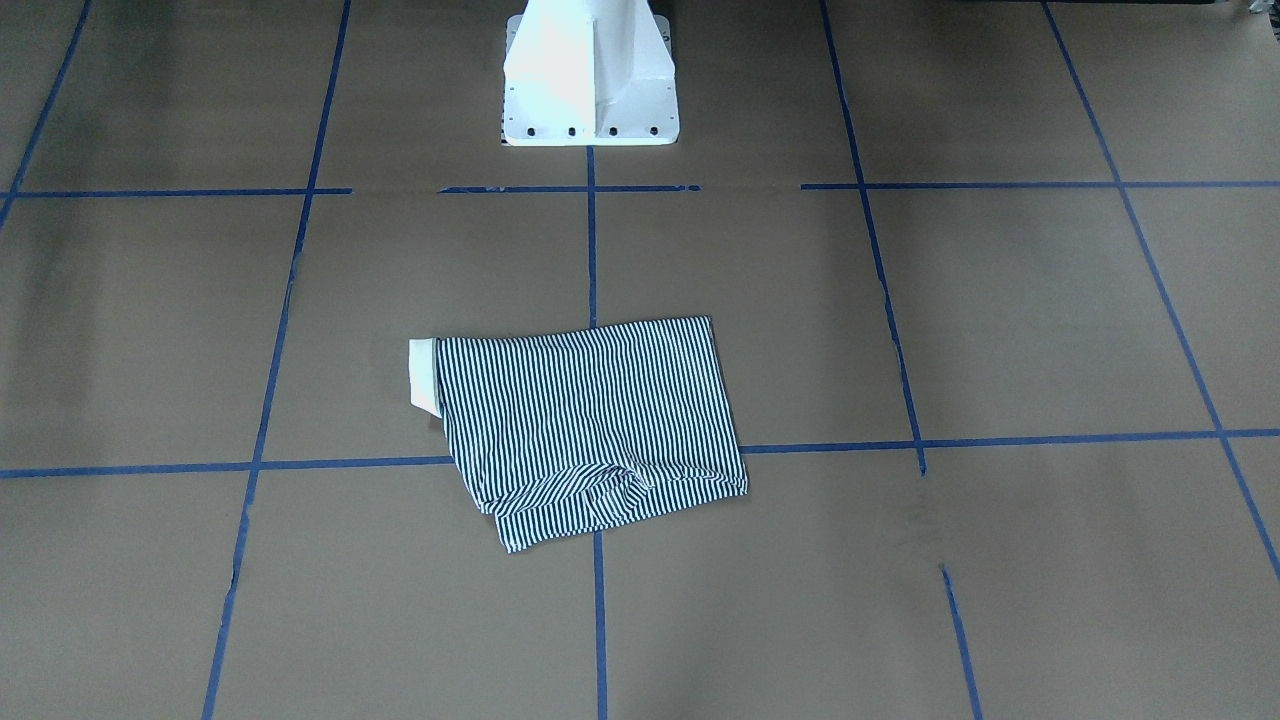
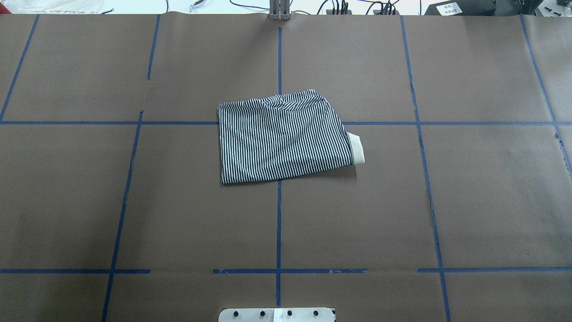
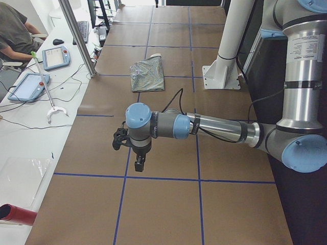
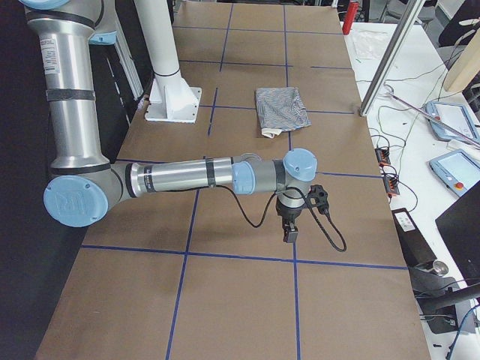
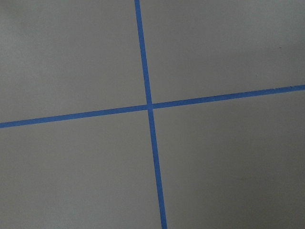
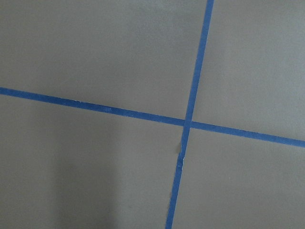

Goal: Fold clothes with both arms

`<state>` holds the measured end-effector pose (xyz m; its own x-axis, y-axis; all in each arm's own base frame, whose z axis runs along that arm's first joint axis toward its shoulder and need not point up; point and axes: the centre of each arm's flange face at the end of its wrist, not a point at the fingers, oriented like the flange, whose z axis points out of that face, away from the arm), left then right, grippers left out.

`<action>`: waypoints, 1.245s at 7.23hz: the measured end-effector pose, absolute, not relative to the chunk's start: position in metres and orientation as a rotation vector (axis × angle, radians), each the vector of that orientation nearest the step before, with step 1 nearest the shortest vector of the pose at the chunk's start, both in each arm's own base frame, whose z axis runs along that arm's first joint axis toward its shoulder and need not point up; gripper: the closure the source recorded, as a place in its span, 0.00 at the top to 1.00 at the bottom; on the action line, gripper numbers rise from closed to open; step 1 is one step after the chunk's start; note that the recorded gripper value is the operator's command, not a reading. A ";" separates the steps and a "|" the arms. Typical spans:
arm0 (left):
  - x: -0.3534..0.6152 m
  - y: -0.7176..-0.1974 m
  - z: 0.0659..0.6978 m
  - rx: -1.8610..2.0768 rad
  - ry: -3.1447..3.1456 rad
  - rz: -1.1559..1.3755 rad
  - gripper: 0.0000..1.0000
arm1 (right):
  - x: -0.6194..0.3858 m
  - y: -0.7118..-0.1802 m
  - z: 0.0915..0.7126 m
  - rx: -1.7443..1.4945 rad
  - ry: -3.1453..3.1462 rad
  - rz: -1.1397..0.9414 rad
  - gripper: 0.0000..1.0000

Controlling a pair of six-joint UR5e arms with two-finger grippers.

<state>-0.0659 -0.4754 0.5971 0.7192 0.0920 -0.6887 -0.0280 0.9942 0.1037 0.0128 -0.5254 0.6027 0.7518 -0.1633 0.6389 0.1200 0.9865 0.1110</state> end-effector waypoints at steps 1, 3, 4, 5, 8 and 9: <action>-0.066 -0.475 0.601 0.085 0.766 0.066 1.00 | 0.013 -0.522 0.606 0.059 -0.704 -0.153 1.00; -0.065 -0.473 0.601 0.105 0.782 0.074 1.00 | 0.013 -0.517 0.610 0.050 -0.711 -0.151 1.00; -0.063 -0.470 0.599 0.117 0.812 0.080 1.00 | 0.013 -0.514 0.612 0.045 -0.721 -0.150 1.00; -0.061 -0.468 0.599 0.121 0.830 0.083 1.00 | 0.012 -0.511 0.614 0.040 -0.728 -0.148 1.00; -0.060 -0.466 0.600 0.120 0.841 0.084 1.00 | 0.013 -0.498 0.611 0.045 -0.736 -0.152 1.00; -0.059 -0.465 0.601 0.117 0.842 0.083 1.00 | 0.013 -0.493 0.609 0.048 -0.744 -0.153 1.00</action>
<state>-0.0594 -0.4650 0.6007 0.6635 0.1195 -0.7386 -0.0271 0.9904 0.1359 0.0131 -0.4931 0.6089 0.7253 -0.1558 0.6706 0.1221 0.9877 0.0974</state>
